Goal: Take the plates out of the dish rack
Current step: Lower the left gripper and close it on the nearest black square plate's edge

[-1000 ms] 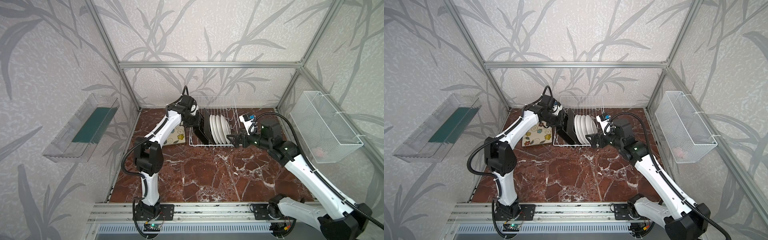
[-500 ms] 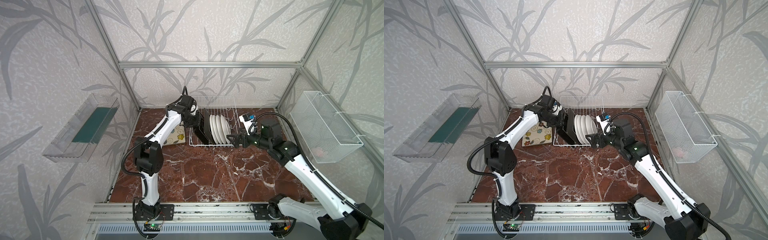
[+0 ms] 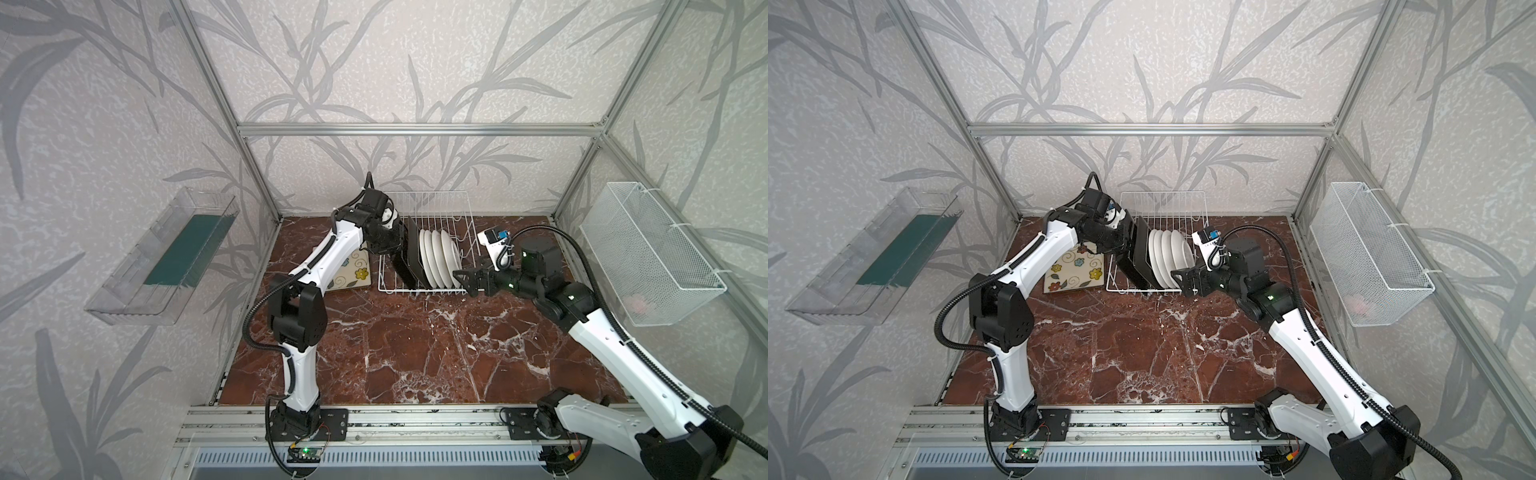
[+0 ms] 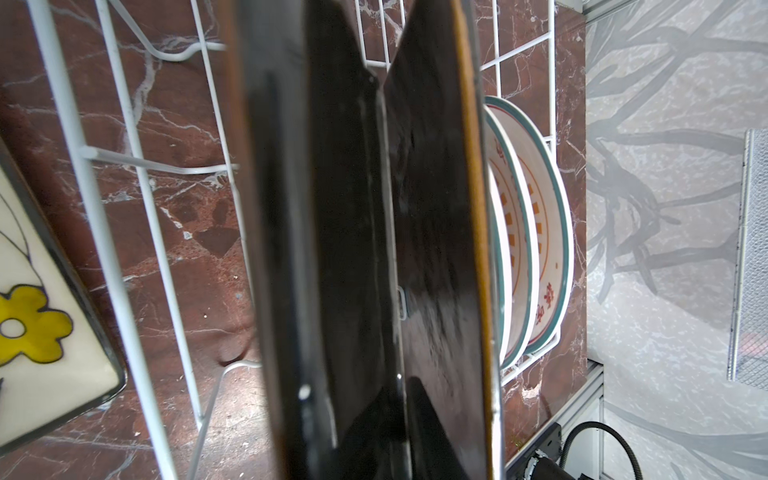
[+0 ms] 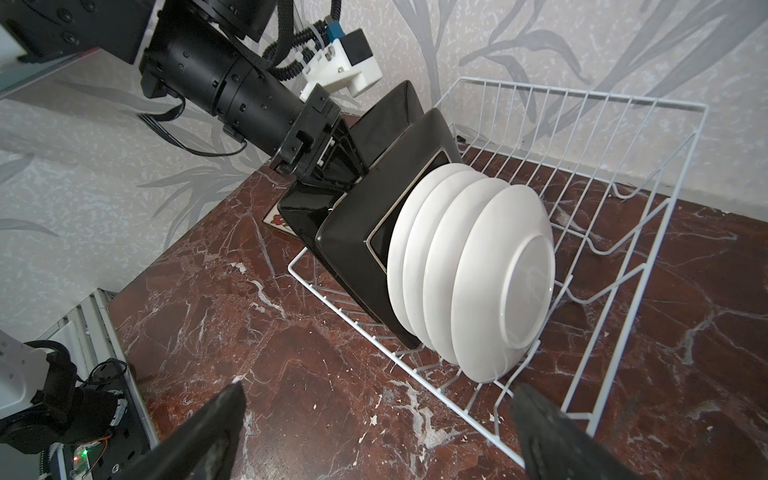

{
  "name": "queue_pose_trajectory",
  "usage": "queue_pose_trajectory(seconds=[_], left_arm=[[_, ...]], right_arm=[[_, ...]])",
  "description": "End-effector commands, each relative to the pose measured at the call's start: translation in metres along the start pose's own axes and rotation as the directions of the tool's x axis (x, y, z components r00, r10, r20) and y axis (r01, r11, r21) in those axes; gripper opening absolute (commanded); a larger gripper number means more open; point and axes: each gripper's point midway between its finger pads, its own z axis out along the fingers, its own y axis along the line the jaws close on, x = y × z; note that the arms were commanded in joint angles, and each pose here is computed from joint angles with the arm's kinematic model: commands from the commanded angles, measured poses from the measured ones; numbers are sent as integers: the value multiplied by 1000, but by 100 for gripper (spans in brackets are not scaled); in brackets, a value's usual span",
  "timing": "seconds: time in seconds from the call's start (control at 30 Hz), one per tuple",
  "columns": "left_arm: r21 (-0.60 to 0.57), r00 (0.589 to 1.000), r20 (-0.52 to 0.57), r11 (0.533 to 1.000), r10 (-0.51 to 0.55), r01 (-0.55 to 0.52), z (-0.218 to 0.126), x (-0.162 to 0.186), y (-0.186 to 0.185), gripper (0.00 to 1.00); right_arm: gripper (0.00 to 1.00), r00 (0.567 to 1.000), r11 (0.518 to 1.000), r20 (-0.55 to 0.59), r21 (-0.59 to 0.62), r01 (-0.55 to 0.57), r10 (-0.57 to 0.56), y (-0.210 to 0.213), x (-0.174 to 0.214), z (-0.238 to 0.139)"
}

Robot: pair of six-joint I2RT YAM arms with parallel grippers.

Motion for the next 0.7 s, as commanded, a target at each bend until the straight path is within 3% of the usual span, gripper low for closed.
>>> queue_pose_trajectory(seconds=[0.0,0.17,0.3,0.67], left_arm=[[-63,999,-34,997,39,-41,5,8,13,16],[-67,999,-38,997,29,-32,4,9,14,12],[-69,999,-48,997,13,-16,7,11,16,1],[-42,1000,-19,999,19,-20,0,7,7,0]], right_arm=[[99,1000,1000,0,-11,12,-12,4,1,-2],[99,1000,1000,4,-13,12,-12,4,0,-2],[99,1000,1000,16,-21,7,-7,6,-4,-3],[99,1000,1000,17,-17,4,-4,5,-4,-3]])
